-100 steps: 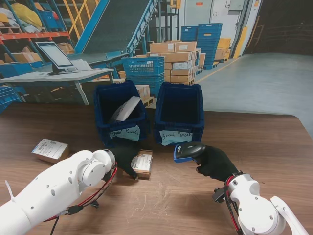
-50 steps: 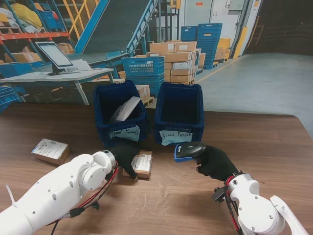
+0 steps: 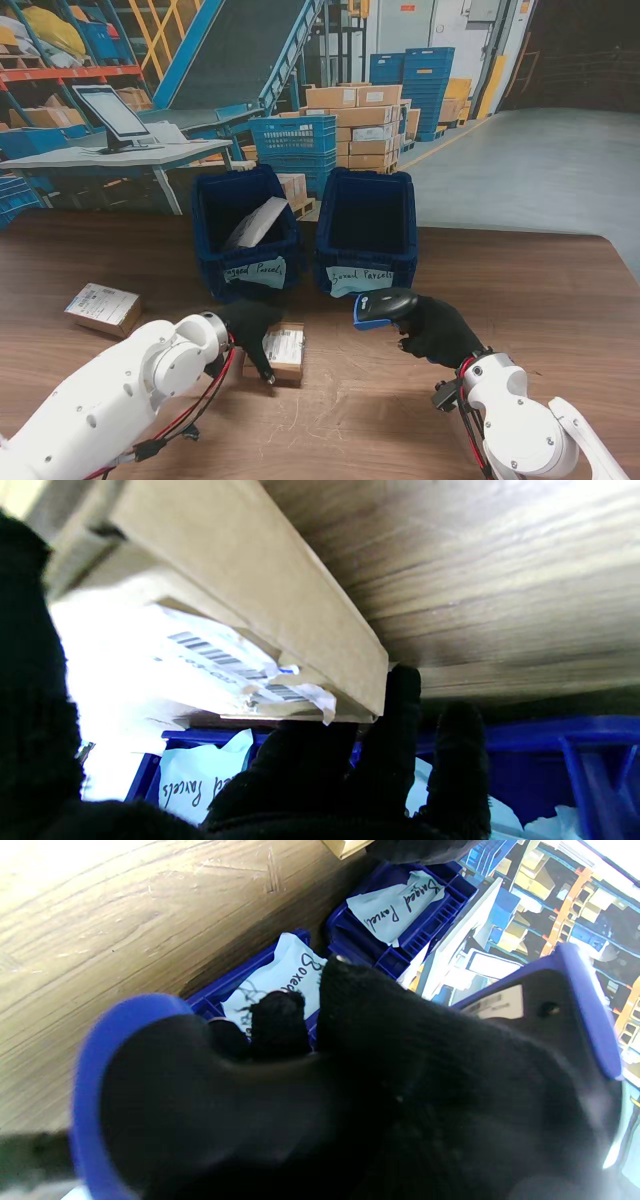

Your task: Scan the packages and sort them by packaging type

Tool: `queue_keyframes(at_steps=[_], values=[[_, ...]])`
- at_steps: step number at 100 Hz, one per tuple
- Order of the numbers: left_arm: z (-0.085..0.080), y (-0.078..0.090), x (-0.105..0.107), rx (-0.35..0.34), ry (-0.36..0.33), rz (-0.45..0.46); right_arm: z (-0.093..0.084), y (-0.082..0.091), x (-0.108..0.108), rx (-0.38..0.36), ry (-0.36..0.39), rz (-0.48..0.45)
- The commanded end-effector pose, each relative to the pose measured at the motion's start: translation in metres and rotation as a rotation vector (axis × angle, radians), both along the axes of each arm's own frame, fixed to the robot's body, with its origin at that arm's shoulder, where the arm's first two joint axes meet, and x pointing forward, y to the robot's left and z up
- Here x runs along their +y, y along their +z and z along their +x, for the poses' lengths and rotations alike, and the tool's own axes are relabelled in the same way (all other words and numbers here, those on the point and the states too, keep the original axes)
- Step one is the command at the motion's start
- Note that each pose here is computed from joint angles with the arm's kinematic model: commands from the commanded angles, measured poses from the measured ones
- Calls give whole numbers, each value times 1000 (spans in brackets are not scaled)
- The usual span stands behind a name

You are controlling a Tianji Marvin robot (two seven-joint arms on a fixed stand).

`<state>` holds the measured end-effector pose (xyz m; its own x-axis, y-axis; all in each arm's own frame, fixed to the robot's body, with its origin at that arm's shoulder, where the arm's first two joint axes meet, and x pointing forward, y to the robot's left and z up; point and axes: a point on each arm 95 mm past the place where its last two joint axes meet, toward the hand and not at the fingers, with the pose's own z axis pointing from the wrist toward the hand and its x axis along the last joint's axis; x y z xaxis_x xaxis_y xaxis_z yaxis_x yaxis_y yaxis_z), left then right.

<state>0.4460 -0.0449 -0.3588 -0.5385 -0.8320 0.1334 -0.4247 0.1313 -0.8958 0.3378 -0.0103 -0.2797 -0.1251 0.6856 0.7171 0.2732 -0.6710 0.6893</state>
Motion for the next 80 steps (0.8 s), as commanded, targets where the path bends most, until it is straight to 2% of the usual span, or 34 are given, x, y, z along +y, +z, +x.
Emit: queue_keyframes(at_steps=[1, 27, 49, 80], values=[[-23, -34, 9, 99, 0, 33, -2, 2, 5, -1, 15, 5], [-29, -14, 7, 62, 24, -19, -2, 5, 8, -11, 13, 4], [-33, 5, 3, -8, 24, -23, -2, 5, 9, -14, 14, 4], [-43, 22, 0, -64, 12, -26, -3, 6, 9, -16, 10, 4]])
